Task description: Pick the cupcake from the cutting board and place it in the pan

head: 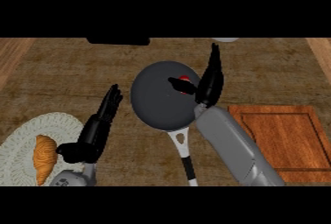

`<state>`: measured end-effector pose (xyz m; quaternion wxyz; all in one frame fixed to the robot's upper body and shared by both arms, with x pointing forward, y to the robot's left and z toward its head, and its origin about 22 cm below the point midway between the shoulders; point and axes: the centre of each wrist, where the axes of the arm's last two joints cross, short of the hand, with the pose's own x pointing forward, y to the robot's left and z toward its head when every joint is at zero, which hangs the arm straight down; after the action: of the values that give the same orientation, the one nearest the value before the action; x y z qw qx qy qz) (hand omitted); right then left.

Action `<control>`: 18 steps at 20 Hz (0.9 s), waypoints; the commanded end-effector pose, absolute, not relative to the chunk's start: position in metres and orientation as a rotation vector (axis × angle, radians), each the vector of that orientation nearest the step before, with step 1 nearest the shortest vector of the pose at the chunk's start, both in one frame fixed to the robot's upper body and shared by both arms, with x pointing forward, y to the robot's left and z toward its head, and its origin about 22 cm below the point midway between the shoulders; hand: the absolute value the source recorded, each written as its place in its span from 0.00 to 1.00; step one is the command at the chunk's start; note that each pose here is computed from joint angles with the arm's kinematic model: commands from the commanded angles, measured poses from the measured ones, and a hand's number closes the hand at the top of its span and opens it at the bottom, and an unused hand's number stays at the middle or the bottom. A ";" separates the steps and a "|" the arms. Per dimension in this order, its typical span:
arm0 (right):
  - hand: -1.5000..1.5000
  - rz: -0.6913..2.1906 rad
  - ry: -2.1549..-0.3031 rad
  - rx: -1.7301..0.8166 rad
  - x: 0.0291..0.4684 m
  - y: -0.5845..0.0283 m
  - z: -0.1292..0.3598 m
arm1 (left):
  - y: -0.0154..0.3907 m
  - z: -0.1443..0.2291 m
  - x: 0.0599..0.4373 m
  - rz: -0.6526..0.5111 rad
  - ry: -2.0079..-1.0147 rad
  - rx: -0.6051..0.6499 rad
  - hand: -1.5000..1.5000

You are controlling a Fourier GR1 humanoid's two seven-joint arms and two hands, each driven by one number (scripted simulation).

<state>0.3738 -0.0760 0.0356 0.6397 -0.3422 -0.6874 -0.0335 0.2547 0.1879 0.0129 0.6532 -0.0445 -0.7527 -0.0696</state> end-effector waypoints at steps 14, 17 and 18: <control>0.00 0.010 -1.723 -0.391 0.257 -0.104 -0.025 | 0.198 -0.006 0.230 -0.123 -1.716 -0.063 0.50; 0.00 0.006 -1.740 -0.403 0.239 -0.093 -0.024 | 0.196 0.018 0.247 -0.136 -1.673 -0.064 0.50; 0.00 0.022 -1.726 -0.409 0.232 -0.102 -0.023 | 0.199 0.024 0.235 -0.103 -1.692 -0.055 0.50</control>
<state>0.2573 -0.1001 -0.0191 0.6321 -0.1795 -0.7538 -0.0009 0.2423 0.2024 0.0111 0.6598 -0.0267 -0.7490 -0.0542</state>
